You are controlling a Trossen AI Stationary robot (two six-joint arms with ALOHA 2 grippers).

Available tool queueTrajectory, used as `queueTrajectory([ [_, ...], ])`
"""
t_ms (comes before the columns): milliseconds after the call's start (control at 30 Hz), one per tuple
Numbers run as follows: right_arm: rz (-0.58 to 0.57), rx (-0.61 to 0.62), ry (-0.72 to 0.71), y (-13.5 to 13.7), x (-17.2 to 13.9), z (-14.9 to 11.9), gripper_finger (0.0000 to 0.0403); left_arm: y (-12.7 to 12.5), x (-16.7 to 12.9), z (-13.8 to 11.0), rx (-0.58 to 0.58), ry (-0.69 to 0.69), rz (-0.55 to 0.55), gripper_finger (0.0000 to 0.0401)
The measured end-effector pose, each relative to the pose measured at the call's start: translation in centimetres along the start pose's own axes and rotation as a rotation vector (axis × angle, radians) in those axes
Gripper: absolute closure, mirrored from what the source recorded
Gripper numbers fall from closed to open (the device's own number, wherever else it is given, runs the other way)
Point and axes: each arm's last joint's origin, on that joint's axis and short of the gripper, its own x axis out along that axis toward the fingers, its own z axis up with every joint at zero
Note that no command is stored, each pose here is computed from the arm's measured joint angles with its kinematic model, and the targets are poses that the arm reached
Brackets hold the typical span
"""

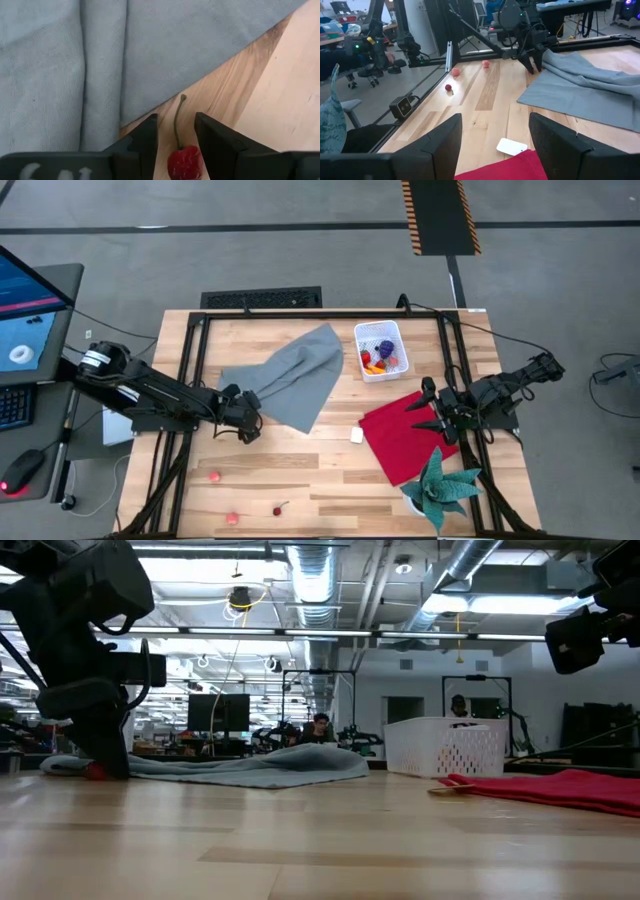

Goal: Pick and placing Produce into tupperware
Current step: Put the red cherry into the white bin

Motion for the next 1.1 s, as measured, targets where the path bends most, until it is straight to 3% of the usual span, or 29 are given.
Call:
queueTrajectory([
  [200,0.0,0.0,0.0,0.0,0.0,0.0,0.0148,0.0,0.1,0.0,0.015,0.005,0.001,0.0289],
  [433,0.0,0.0,0.0,0.0,0.0,0.0,0.0148,-0.1,0.1,0.1,0.028,-0.011,-0.008,0.039],
  [700,0.0,0.0,0.0,0.0,0.0,0.0,0.0148,-0.8,-0.4,1.0,0.045,-0.026,-0.053,0.04],
  [1100,0.0,0.0,0.0,0.0,0.0,0.0,0.0148,-3.2,-2.1,4.8,0.082,-0.241,-0.242,0.0401],
])
